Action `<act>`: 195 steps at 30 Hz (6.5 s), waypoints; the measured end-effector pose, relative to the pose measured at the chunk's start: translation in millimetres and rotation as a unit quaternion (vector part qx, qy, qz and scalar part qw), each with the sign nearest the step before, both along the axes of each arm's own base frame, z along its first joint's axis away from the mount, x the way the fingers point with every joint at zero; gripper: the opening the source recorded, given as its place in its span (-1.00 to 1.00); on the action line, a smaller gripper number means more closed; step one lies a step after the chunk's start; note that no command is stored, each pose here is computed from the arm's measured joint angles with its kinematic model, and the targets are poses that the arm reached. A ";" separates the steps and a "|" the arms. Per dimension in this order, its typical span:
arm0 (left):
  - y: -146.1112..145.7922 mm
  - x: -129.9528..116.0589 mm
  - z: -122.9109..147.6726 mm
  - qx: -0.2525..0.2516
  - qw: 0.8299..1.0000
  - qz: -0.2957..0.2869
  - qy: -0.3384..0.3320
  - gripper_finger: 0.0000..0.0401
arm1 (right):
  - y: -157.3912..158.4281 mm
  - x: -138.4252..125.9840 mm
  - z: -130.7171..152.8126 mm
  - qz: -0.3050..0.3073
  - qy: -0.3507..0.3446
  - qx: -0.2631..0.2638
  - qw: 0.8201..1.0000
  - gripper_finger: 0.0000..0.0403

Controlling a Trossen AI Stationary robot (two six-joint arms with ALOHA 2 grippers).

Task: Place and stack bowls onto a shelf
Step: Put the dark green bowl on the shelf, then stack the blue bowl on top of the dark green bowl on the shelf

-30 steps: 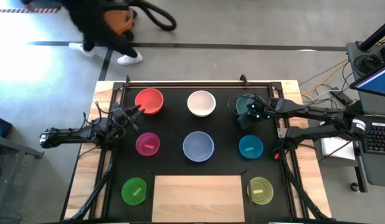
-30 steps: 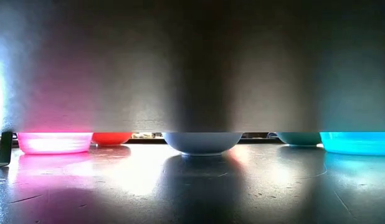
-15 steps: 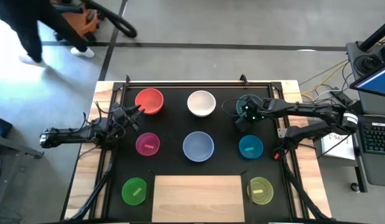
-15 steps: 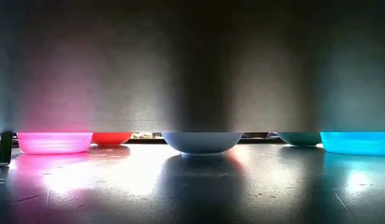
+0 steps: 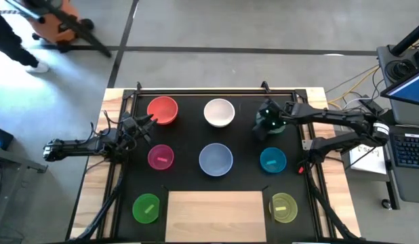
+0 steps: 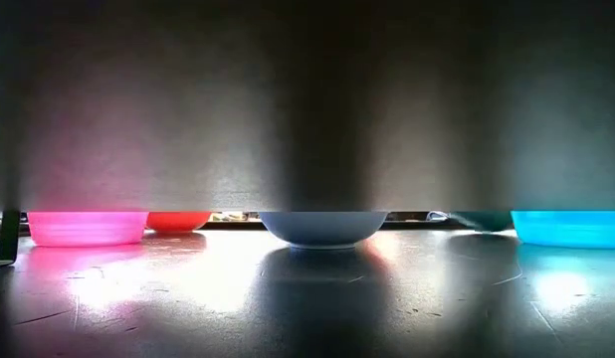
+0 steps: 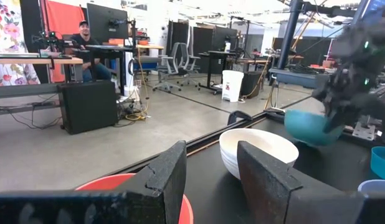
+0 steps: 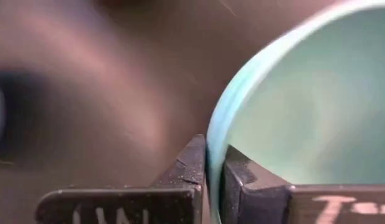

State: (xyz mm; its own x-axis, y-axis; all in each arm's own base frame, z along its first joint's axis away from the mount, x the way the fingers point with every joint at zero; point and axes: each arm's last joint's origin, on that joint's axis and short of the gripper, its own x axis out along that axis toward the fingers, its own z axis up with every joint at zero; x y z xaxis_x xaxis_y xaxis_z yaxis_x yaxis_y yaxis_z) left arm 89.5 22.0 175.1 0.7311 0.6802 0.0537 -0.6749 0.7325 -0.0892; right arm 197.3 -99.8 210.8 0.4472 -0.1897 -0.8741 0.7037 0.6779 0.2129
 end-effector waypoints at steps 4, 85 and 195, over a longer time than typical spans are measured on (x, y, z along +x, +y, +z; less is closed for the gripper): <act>0.0 0.0 -0.2 0.000 1.000 0.000 0.001 -0.37 | 4.0 13.2 23.1 0.029 -0.045 0.003 0.999 -0.95; 0.0 0.0 -0.1 0.000 1.000 0.000 0.000 -0.37 | 328.6 102.7 60.6 0.411 0.034 0.250 0.876 -0.40; 0.0 0.4 -0.7 0.000 1.000 0.000 0.004 -0.37 | 334.5 137.8 135.0 0.339 -0.062 0.097 0.934 -0.96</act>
